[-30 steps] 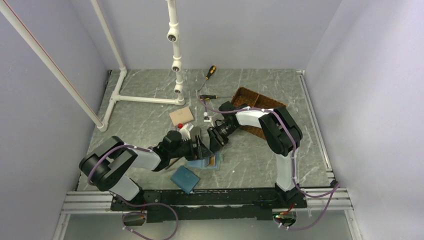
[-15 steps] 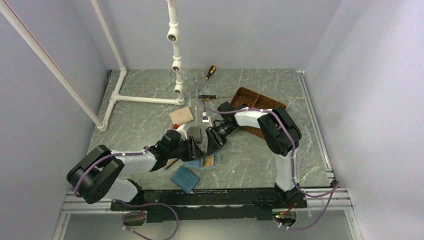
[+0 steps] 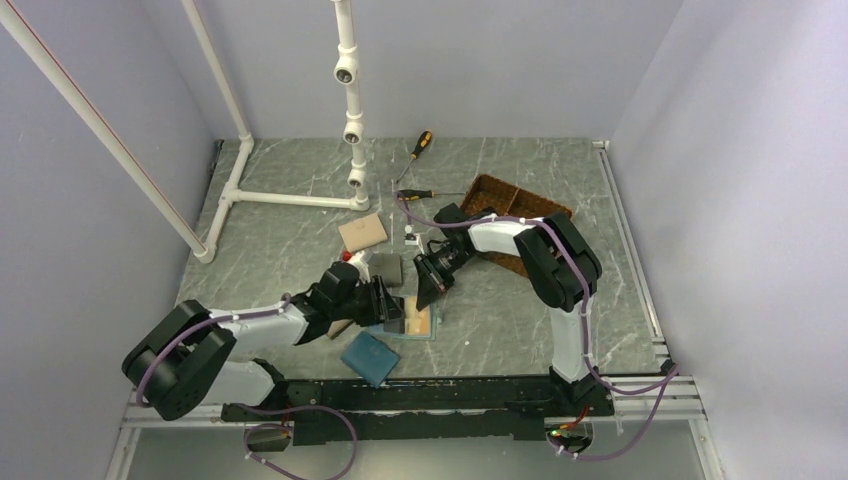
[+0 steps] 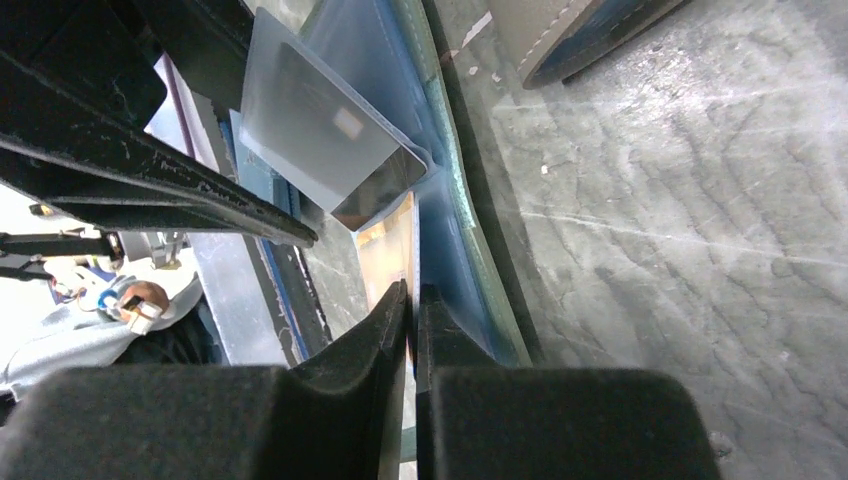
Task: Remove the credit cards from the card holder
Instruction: Remove the credit card from the card holder.
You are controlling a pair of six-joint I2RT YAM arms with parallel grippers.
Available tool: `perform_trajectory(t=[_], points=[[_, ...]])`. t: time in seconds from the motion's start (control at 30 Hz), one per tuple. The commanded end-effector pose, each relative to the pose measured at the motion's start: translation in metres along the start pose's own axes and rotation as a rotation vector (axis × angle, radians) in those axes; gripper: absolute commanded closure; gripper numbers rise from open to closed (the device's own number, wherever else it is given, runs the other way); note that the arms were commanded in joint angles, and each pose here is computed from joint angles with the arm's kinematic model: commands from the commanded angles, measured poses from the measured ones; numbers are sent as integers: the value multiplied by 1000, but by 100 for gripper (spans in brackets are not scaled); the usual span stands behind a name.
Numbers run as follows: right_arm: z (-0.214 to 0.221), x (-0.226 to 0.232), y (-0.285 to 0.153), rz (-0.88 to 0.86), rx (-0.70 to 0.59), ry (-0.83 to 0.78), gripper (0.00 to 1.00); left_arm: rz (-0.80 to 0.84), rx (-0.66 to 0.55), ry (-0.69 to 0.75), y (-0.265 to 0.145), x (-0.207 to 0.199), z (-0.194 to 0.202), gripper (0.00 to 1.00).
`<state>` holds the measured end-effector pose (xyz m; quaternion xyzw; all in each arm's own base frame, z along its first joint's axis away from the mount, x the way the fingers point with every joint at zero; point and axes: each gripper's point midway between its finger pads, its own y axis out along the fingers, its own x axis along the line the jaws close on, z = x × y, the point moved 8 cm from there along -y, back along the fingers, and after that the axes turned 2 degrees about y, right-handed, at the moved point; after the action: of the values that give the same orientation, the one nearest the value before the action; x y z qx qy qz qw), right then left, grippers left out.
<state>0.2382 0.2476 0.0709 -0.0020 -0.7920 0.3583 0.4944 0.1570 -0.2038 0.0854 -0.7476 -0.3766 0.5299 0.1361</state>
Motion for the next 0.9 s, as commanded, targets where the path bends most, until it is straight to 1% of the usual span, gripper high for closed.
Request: perform_trajectory(t=[0.0, 0.07, 0.2, 0.27, 0.33, 0.37, 0.43, 0.5, 0.63, 0.73, 0.8, 0.87], points=[[-10, -7, -9, 80, -17, -48, 97, -13, -28, -11, -6, 8, 0, 53], [-10, -10, -12, 91, -21, -49, 100, 10, -42, -30, -8, 11, -1, 55], [-10, -10, -17, 109, -24, -66, 100, 39, -51, -49, -7, 14, -2, 66], [-10, -10, -18, 107, -18, -68, 100, 53, -43, -50, -4, 15, -2, 80], [-10, -11, -18, 113, -8, -76, 99, 78, -37, -48, -2, 15, -2, 98], [-10, -12, -20, 120, -6, -80, 95, 92, -37, -44, 0, 15, -2, 100], [-12, -11, -25, 143, -8, -100, 83, 121, -31, -34, 1, 15, -1, 100], [-17, -8, -38, 187, -28, -133, 74, 151, -36, -18, 1, 13, -1, 100], [-22, 5, -71, 297, -108, -235, 60, 216, -57, 36, -1, 6, -5, 100], [-21, 23, -85, 277, -159, -328, 55, 263, -71, 79, -1, 0, -9, 100], [-19, 33, -84, 181, -167, -364, 55, 301, -80, 102, 0, -4, -11, 100], [-15, 40, -78, 55, -161, -354, 55, 340, -93, 119, 0, -8, -13, 100]])
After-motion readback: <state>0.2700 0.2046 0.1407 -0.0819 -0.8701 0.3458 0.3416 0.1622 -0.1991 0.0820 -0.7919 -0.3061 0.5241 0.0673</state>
